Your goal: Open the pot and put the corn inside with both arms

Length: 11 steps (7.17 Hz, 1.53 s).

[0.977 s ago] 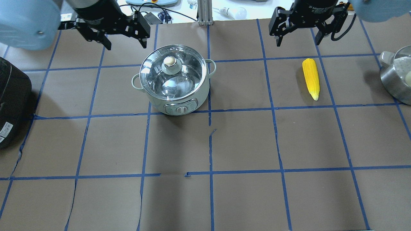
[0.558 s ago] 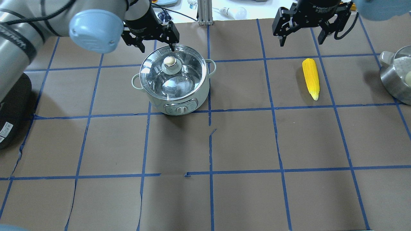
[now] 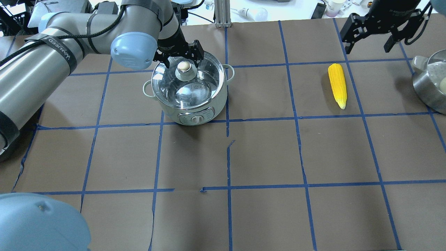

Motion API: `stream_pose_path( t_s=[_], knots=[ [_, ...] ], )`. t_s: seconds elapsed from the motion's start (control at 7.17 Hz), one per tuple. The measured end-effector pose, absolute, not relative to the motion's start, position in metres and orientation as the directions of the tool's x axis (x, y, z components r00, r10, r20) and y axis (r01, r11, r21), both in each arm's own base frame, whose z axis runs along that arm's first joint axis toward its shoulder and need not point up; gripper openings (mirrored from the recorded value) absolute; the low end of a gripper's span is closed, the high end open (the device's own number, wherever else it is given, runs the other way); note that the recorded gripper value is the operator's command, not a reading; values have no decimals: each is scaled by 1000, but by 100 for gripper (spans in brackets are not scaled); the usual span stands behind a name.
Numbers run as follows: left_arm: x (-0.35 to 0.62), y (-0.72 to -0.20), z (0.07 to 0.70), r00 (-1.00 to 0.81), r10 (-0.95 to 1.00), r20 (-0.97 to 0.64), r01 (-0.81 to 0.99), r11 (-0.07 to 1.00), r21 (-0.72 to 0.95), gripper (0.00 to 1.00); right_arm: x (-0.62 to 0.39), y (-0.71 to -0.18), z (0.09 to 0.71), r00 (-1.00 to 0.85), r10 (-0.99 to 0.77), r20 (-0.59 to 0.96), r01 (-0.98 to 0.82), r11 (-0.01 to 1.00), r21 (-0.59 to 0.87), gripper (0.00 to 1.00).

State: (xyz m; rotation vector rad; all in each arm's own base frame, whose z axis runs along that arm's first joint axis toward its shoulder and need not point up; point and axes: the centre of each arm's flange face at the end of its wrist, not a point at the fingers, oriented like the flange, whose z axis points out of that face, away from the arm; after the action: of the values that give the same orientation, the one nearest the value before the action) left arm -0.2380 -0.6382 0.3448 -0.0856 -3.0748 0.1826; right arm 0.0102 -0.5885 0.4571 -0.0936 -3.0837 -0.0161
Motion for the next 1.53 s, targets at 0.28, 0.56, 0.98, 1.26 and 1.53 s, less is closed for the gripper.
stream_pose_path(
  t_s=[0.28, 0.56, 0.98, 1.26, 1.53],
  knots=[
    [-242, -640, 342, -997, 55, 60, 48, 992, -118, 78, -23, -635, 377, -996, 64, 57, 63, 998, -17, 100],
    [-254, -636, 340, -996, 74, 55, 67, 991, -116, 47, -34, -665, 297, -996, 74, 48, 72, 997, -41, 100],
    [-257, -635, 352, -995, 87, 53, 79, 987, -138, 17, -34, -674, 223, -997, 77, 17, 76, 996, -51, 93],
    [-256, -634, 365, -994, 90, 59, 80, 984, -157, 13, -32, -664, 196, -997, 74, 18, 73, 995, -61, 71],
    [-243, -634, 387, -995, 77, 57, 66, 982, -175, 13, -31, -659, 188, -997, 72, 17, 71, 996, -59, 36]
  ],
)
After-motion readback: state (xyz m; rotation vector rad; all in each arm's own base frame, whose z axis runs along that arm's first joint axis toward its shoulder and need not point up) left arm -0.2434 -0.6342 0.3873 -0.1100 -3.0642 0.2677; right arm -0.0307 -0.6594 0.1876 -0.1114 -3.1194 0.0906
